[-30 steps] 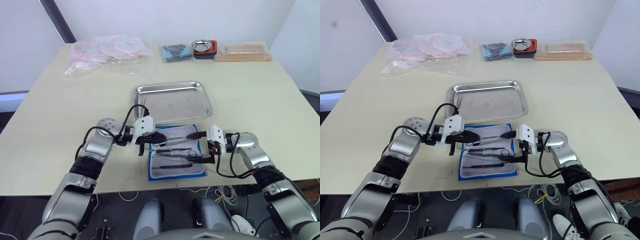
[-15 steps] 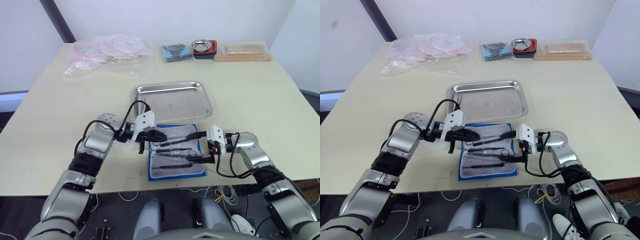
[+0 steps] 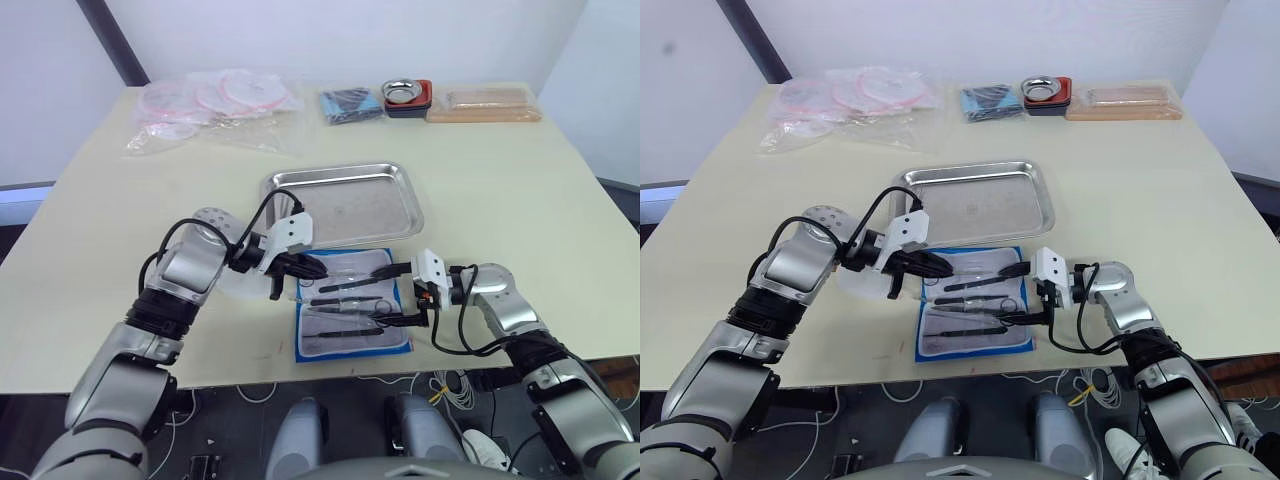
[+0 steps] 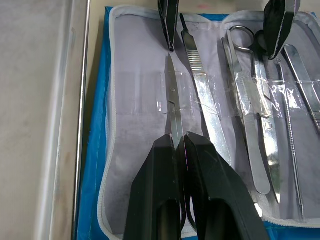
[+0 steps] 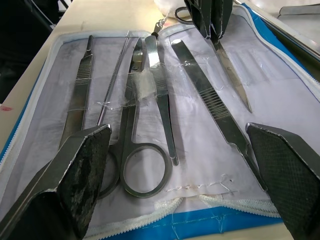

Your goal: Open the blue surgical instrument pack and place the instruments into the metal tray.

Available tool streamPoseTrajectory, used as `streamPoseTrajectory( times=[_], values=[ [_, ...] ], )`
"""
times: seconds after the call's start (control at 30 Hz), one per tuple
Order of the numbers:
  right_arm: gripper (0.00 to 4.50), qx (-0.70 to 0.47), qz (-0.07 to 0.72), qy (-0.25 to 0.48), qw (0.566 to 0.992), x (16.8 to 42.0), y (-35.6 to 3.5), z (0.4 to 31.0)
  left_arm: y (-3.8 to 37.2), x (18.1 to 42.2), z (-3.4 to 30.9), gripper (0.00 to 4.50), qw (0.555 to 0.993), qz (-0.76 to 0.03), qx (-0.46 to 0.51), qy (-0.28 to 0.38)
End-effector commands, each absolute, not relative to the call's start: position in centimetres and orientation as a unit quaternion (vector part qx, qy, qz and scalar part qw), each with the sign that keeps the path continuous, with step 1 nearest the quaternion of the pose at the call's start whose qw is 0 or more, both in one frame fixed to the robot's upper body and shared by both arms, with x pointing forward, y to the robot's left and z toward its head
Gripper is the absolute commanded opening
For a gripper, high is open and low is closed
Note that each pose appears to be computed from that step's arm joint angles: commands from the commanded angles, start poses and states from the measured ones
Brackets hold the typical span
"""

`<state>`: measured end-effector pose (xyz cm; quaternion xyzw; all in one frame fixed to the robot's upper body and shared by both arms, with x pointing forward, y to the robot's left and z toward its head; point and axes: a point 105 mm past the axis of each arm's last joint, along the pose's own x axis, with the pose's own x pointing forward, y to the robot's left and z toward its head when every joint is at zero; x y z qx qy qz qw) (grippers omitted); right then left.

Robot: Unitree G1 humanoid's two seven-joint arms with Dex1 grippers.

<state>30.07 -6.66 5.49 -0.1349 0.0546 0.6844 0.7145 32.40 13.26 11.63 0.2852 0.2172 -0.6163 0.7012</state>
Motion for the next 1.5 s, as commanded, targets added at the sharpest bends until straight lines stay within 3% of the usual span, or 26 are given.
streamPoseTrajectory(
  times=[0.03,0.87,1.0,1.23,1.5],
  values=[
    [4.5,-0.131,0.674,0.147,0.711,28.8,-7.7,1.2,12.9,32.4,13.6,0.14,0.695,-0.618,0.306,0.202],
    [4.5,-0.131,0.679,0.149,0.707,28.7,-7.3,1.0,18.0,30.2,16.9,0.14,0.687,-0.593,0.34,0.247],
    [4.5,-0.131,0.679,0.15,0.707,28.7,-7.5,1.0,18.2,30.8,17.9,0.14,0.718,-0.569,0.33,0.226],
    [4.5,-0.132,0.679,0.153,0.705,28.6,-7.5,0.8,15.3,34.6,19.2,0.14,0.834,-0.475,0.245,0.14],
    [4.5,-0.134,0.679,0.153,0.705,28.8,-7.5,0.9,13.3,37.8,18.4,0.14,0.921,-0.345,0.139,0.119]
  ],
)
